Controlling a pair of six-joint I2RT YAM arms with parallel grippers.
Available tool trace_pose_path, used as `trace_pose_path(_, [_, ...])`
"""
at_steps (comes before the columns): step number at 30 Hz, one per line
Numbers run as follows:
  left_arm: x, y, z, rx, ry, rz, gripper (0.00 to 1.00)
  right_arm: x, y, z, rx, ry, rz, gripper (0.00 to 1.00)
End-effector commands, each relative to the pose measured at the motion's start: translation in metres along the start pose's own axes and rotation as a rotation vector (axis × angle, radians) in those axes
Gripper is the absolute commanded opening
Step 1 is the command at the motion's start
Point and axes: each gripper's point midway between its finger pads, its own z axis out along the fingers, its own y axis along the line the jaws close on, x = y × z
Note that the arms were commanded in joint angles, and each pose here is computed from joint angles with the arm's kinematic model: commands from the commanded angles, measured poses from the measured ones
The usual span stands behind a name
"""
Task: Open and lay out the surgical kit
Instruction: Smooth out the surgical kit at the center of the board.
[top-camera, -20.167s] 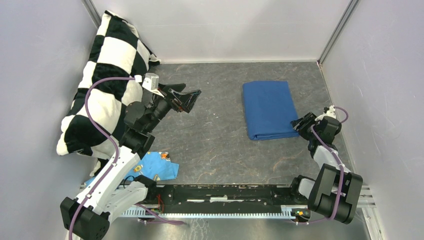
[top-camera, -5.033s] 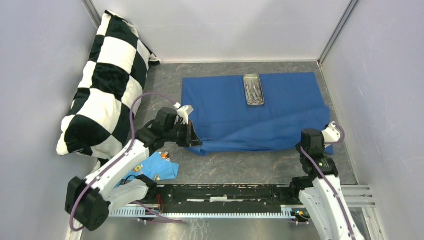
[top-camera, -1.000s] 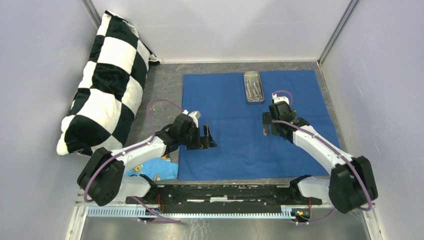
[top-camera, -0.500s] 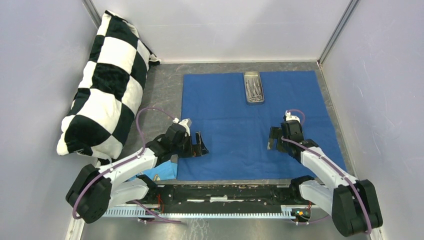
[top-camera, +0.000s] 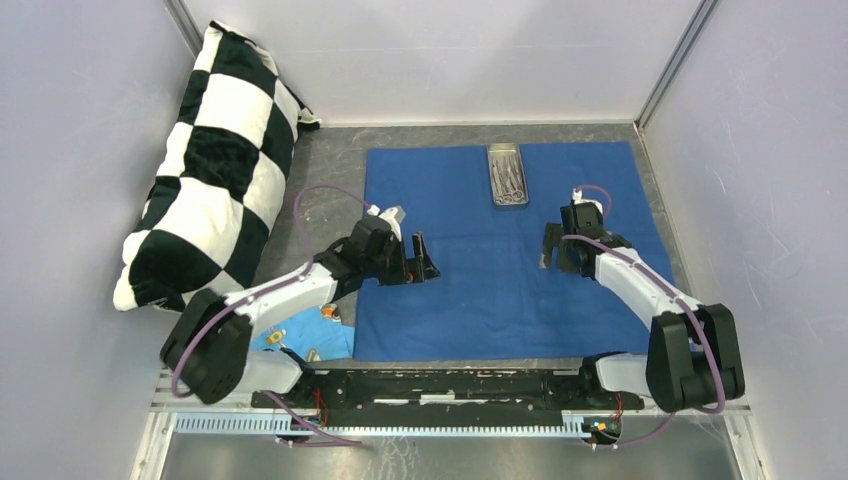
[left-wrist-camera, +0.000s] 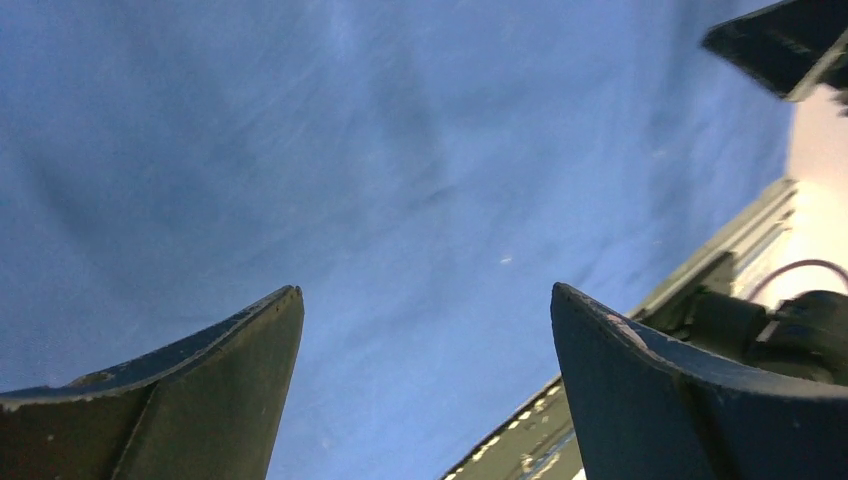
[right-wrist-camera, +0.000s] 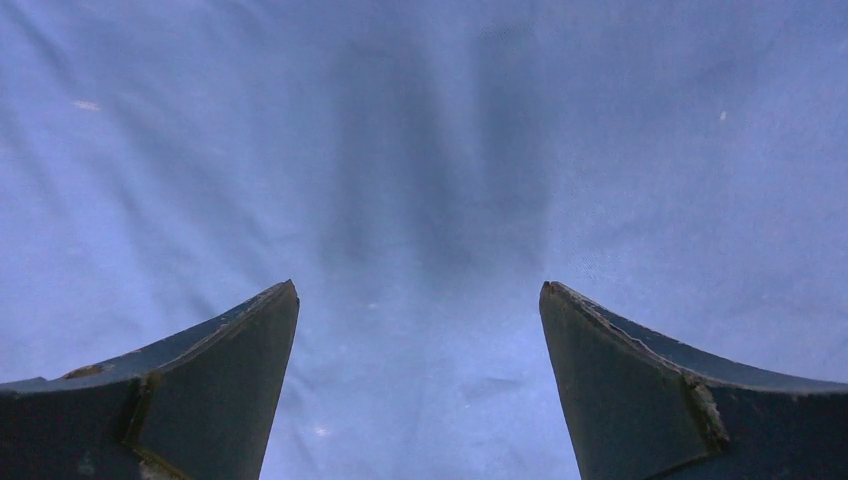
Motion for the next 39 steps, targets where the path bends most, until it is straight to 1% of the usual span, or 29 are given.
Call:
trace_pose_path(1, [0.032, 0.027, 0.022, -0.037, 0.068, -0.021, 0.98, 0.039, -0.029, 0.016, 0.094, 0.097, 0.014, 0.98])
trace_pose_path(4, [0.049, 0.051, 0.014, -0.103, 0.058, -0.036, 0.98, 0.072, -0.045, 0.016, 0.108, 0.139, 0.090, 0.98])
trace_pose_path(6, [0.060, 0.065, 0.005, -0.143, 0.056, -0.032, 0.99, 0.089, -0.045, 0.012, 0.090, 0.142, 0.138, 0.98])
trace_pose_path(8, [0.067, 0.073, -0.003, -0.164, 0.061, -0.018, 0.99, 0.095, -0.045, 0.005, 0.074, 0.115, 0.180, 0.98])
trace_pose_path(11, [0.064, 0.061, -0.014, -0.128, 0.063, -0.007, 1.00, 0.077, -0.050, -0.008, 0.086, 0.044, 0.201, 0.98])
trace_pose_path(14, [0.046, 0.033, -0.023, -0.050, 0.035, -0.005, 1.00, 0.045, -0.059, -0.016, 0.130, -0.030, 0.200, 0.98])
trace_pose_path(17, [0.026, 0.018, -0.025, -0.017, -0.016, 0.012, 1.00, 0.020, -0.072, -0.014, 0.189, -0.060, 0.207, 0.98])
trace_pose_path(19, [0.021, 0.017, -0.020, -0.021, -0.016, 0.022, 1.00, 0.010, -0.084, -0.008, 0.217, -0.057, 0.238, 0.98])
trace_pose_path(22, [0.029, 0.029, -0.006, -0.054, 0.015, 0.017, 1.00, 0.007, -0.099, 0.000, 0.226, -0.048, 0.300, 0.98])
trace_pose_path(24, [0.037, 0.042, 0.000, -0.088, 0.025, 0.002, 1.00, 0.014, -0.112, 0.007, 0.229, -0.040, 0.362, 0.98])
trace_pose_path(27, [0.047, 0.061, 0.001, -0.139, 0.013, -0.007, 1.00, 0.048, -0.131, 0.018, 0.230, 0.012, 0.482, 0.98])
trace_pose_path(29, [0.053, 0.070, -0.001, -0.163, 0.011, -0.004, 1.00, 0.072, -0.141, 0.021, 0.244, 0.051, 0.552, 0.98])
trace_pose_path(32, [0.061, 0.078, -0.005, -0.190, 0.023, -0.004, 1.00, 0.094, -0.156, 0.015, 0.287, 0.056, 0.655, 0.98])
trace_pose_path(34, [0.061, 0.076, -0.008, -0.184, 0.023, -0.003, 1.00, 0.092, -0.160, 0.009, 0.295, 0.027, 0.678, 0.98])
trace_pose_path(35, [0.058, 0.074, -0.011, -0.177, 0.015, 0.005, 0.99, 0.085, -0.161, 0.004, 0.290, 0.000, 0.671, 0.98])
trace_pose_path(39, [0.037, 0.059, -0.021, -0.162, -0.041, 0.038, 1.00, 0.037, -0.154, -0.014, 0.198, -0.168, 0.616, 0.98])
